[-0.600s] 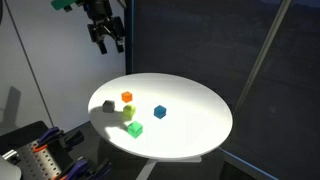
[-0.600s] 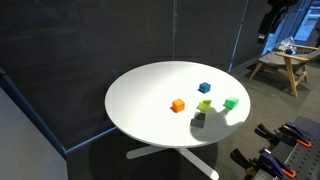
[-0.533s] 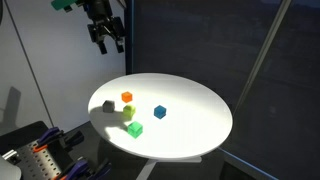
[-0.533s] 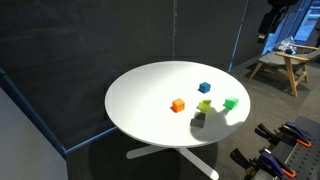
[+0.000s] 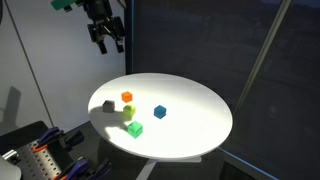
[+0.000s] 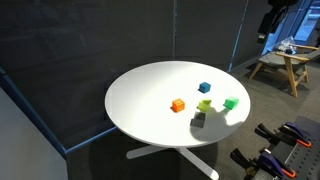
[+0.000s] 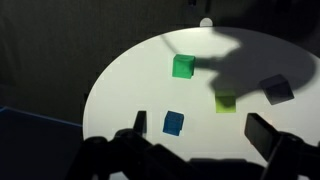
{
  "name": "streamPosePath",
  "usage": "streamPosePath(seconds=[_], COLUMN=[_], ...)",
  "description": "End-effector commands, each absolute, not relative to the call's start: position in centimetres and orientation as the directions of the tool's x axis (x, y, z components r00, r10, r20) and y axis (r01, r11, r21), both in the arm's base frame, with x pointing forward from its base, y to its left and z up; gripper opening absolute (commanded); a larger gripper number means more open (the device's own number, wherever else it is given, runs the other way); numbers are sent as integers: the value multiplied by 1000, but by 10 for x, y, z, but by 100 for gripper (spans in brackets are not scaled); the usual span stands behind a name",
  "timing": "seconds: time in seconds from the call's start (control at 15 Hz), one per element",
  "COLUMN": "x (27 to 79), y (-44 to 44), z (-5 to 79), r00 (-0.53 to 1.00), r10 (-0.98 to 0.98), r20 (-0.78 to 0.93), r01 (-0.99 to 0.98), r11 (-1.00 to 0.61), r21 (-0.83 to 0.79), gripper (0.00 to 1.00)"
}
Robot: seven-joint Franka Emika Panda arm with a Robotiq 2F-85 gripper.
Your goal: Put the green block onto the yellow one
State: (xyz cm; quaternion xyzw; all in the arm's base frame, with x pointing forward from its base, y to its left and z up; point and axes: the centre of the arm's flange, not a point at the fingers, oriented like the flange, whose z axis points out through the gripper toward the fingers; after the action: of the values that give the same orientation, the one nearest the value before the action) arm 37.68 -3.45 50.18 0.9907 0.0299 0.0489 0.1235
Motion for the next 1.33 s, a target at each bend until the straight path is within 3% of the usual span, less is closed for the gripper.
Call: streamPosePath(seconds=[0.0,1.27], x=[380,459], y=[-36,-69], z=[502,478], r00=[994,1000], r10=[71,-16], r20=[86,-20], r01=[48,-16], r11=[-970,-1000], r21=[238,-1], gripper=[100,100])
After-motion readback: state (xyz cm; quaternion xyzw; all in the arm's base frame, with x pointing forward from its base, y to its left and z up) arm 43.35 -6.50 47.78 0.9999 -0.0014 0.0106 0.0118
